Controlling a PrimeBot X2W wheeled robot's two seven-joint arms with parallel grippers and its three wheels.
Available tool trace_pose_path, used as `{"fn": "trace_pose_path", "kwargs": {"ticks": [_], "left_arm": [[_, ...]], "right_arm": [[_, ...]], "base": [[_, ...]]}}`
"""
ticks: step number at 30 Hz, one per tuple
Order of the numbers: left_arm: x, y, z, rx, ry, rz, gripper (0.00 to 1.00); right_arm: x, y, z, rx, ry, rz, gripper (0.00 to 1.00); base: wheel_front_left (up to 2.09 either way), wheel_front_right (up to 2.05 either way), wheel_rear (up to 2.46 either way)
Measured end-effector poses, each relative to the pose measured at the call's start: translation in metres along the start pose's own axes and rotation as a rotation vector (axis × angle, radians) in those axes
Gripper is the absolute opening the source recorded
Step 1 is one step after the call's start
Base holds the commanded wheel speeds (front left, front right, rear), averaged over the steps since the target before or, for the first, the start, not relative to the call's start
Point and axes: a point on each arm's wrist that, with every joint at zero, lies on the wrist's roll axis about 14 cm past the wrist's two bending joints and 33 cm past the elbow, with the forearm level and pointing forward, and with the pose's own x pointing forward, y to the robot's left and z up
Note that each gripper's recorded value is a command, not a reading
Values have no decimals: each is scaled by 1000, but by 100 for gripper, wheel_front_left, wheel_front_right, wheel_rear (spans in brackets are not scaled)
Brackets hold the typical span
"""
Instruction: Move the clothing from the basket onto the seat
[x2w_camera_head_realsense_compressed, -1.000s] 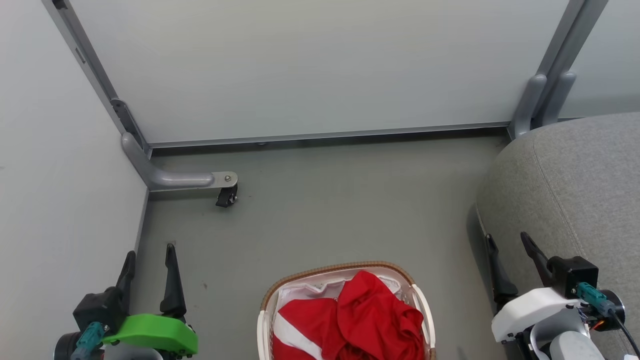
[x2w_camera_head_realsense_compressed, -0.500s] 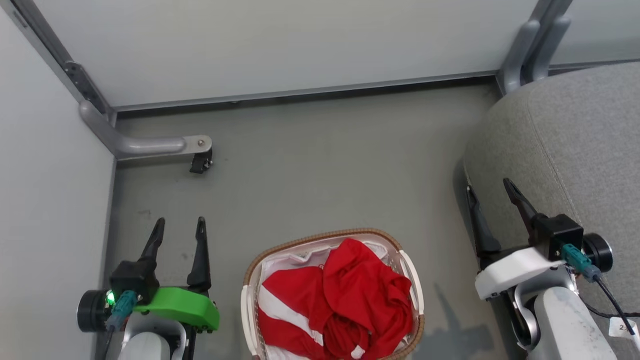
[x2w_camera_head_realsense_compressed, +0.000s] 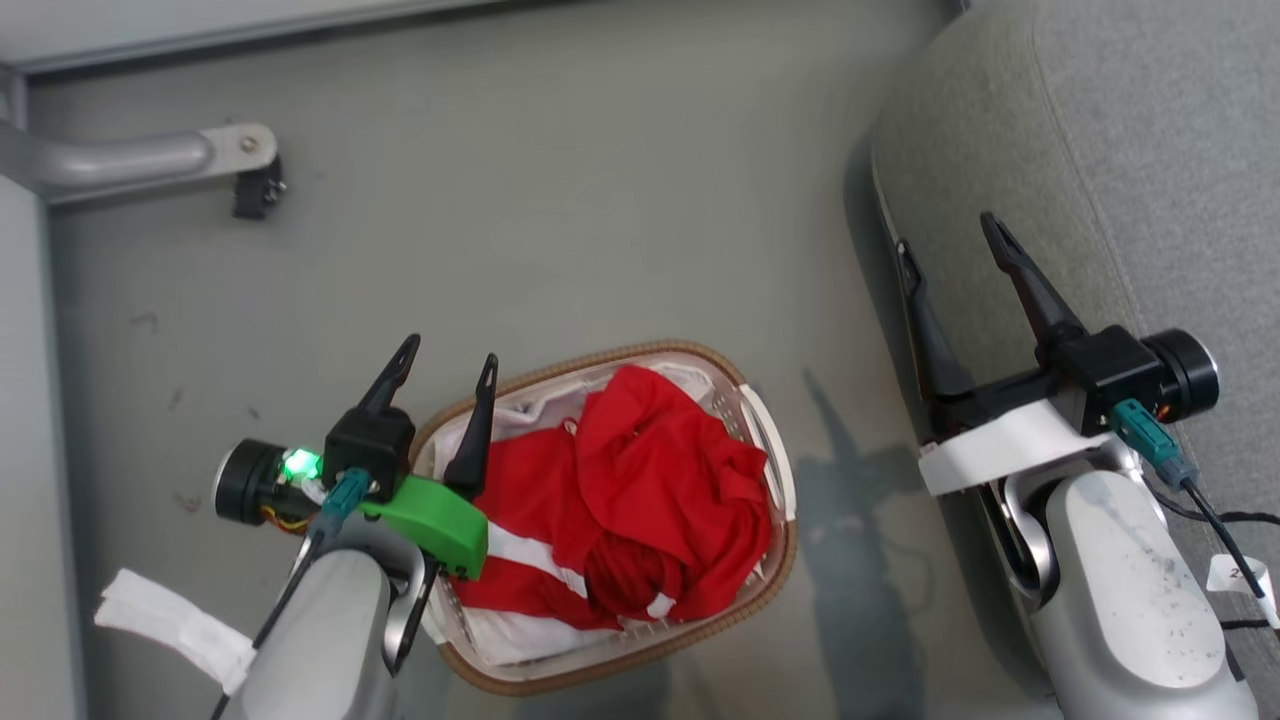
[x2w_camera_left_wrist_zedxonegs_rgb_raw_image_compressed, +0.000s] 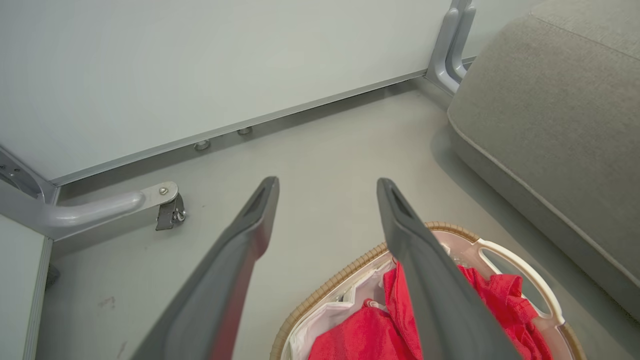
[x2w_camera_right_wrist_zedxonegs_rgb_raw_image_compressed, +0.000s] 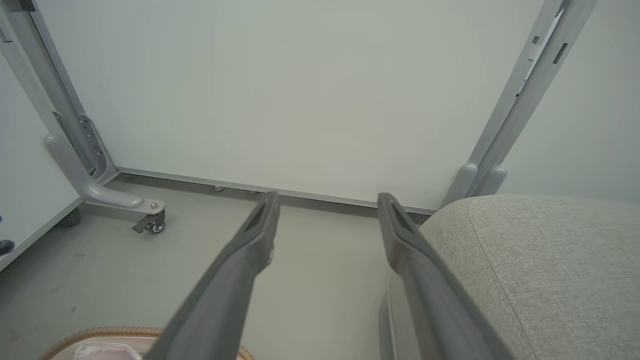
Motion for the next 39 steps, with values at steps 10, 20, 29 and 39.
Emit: {"fn": "trace_pose_path", "kwargs": {"ticks": [10, 20, 29, 39], "left_arm": [[39, -25, -79, -4, 187, -167, 100], [35, -42, -168, 22, 407, -297, 100], [13, -42, -242, 113, 641, -389, 100], [10, -49, -264, 144, 720, -433, 48]], "right_arm": [[14, -14, -39, -22, 70, -20, 100], [15, -25, -80, -35, 158, -38, 100], [3, -35, -109, -45, 241, -63, 100], [-5, -38, -121, -46, 283, -74, 100]], "base": [[0, 0, 0], [0, 0, 0], [0, 0, 0], [0, 0, 0]]}}
